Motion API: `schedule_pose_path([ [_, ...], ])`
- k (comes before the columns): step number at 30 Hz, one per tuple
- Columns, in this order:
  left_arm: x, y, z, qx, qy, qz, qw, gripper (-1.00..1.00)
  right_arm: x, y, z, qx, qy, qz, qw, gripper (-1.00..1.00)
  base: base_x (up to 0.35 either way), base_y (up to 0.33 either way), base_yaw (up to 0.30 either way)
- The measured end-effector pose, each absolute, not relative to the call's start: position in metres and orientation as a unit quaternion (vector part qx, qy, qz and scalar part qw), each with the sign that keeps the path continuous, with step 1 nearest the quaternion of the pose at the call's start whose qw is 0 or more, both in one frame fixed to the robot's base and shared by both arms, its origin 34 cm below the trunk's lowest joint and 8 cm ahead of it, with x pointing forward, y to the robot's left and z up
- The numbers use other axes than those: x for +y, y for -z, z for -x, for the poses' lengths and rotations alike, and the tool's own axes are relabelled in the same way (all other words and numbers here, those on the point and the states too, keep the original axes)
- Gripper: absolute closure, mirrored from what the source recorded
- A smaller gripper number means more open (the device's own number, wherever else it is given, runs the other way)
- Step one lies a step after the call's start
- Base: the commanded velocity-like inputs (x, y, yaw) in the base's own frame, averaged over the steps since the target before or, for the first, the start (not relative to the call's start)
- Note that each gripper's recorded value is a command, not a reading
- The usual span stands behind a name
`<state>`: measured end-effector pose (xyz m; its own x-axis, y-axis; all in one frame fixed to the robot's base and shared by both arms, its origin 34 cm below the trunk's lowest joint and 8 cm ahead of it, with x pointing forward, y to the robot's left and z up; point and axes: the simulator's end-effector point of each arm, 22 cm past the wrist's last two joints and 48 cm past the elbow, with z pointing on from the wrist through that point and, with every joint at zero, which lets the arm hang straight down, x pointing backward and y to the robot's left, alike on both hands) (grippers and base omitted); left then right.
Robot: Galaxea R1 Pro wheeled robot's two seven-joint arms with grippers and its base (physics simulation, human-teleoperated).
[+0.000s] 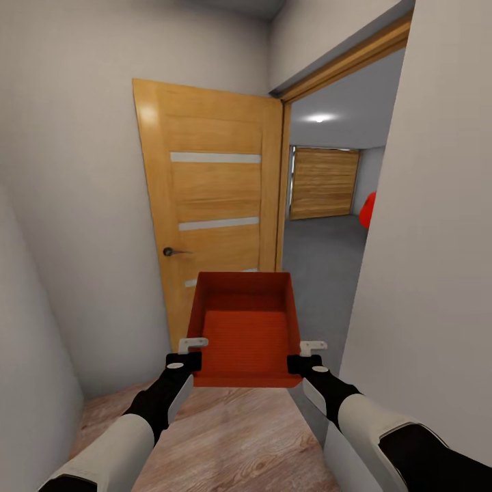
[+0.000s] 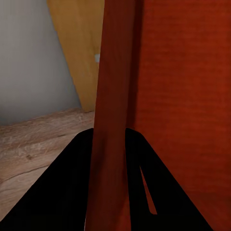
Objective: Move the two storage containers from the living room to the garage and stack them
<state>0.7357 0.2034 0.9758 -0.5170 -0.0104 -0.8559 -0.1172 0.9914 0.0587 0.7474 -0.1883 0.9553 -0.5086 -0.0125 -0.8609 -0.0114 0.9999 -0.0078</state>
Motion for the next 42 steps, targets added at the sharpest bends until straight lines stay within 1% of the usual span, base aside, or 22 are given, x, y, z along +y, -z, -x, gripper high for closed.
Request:
schedule_pose_path([
  [14,0.2036,-0.9762,-0.7357,0.869,-0.055,0.036,0.49,1.0,-0.1882,-0.9553,-0.7473,0.869,0.0,0.007,0.496,1.0,0.232,0.116,0.0],
  [24,0.2038,-0.976,-0.7359,0.869,-0.055,0.036,0.49,1.0,-0.1879,-0.9552,-0.7475,0.868,0.0,0.007,0.496,1.0,0.028,0.015,-0.016],
  [42,0.2031,-0.976,-0.736,0.869,-0.054,0.037,0.491,1.0,-0.1886,-0.9557,-0.7478,0.868,0.001,0.007,0.496,1.0,0.002,0.014,-0.206],
])
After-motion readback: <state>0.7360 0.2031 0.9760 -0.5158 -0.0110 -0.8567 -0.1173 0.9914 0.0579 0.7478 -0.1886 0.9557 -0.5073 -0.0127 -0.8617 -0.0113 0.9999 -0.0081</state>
